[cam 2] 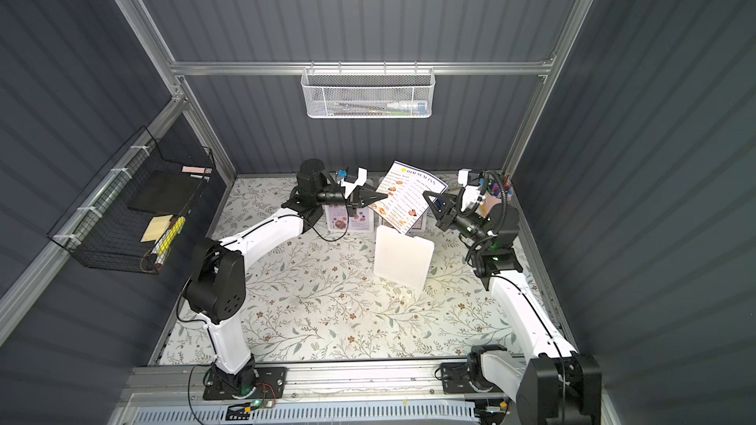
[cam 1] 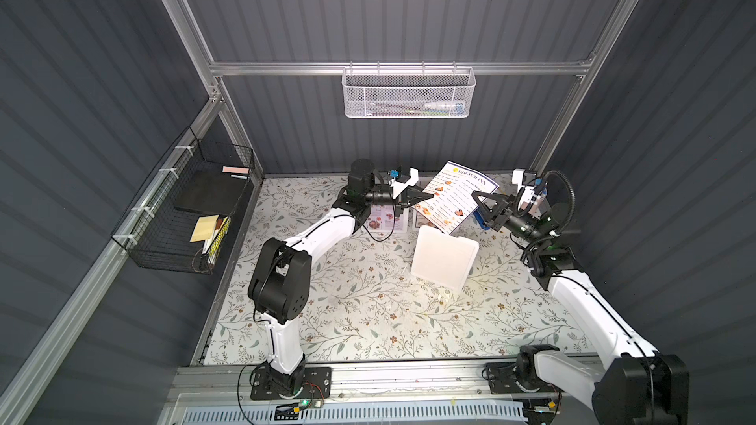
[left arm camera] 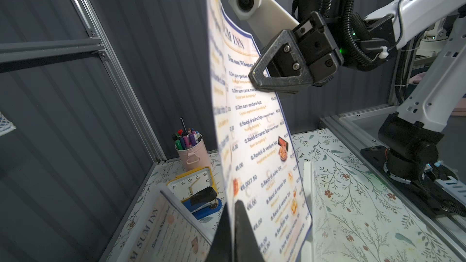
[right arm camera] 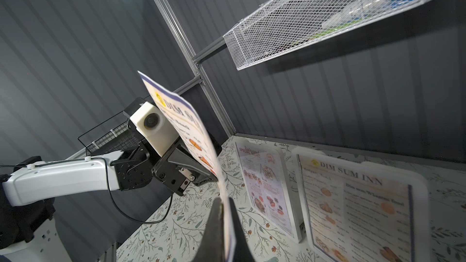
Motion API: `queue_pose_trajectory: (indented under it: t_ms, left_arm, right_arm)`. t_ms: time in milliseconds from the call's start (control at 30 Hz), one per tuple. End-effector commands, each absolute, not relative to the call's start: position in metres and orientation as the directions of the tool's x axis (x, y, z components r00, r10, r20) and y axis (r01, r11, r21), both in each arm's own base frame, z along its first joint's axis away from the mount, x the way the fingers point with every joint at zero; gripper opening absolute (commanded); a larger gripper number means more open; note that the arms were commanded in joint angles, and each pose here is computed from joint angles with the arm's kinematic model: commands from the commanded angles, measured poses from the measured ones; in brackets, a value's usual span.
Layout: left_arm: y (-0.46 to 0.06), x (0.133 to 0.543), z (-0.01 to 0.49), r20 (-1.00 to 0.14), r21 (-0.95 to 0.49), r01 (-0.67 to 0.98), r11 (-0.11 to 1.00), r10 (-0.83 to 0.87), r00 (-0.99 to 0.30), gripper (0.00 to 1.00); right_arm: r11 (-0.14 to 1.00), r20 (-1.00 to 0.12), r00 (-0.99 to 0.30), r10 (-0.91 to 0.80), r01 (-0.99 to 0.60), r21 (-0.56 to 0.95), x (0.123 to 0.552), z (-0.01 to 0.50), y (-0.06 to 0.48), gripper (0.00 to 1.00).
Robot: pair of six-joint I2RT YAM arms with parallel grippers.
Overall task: Insert the menus into the narrow rack
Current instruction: Insert the menu into the narrow rack.
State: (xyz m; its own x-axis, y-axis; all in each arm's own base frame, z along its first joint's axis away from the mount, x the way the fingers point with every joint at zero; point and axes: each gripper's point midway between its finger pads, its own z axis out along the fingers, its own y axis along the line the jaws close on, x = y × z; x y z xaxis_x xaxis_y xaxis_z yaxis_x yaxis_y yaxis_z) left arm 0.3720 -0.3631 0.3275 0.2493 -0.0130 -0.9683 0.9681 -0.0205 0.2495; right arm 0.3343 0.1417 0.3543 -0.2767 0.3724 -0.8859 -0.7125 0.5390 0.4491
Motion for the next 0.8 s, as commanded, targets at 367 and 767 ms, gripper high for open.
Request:
queue_pose_trajectory:
  t_ms: [367,767]
  left_arm:
    - [-0.361,0.357,0.342,-0.963,0.27,0.962,-0.032,-0.036,0.269,0.16]
    - [-0.363,0.358,0.344,-0.963,0.269,0.963,-0.029,-0.041,0.268,0.21]
  right_arm:
    - [0.543,-0.867,-0.329,0.375,-0.68,0.493,0.331,0.343,0.14,0.0]
    - [0.562,-0.873,-0.337,0.353,-0.669,0.486,0.328,0.34,0.139,0.0]
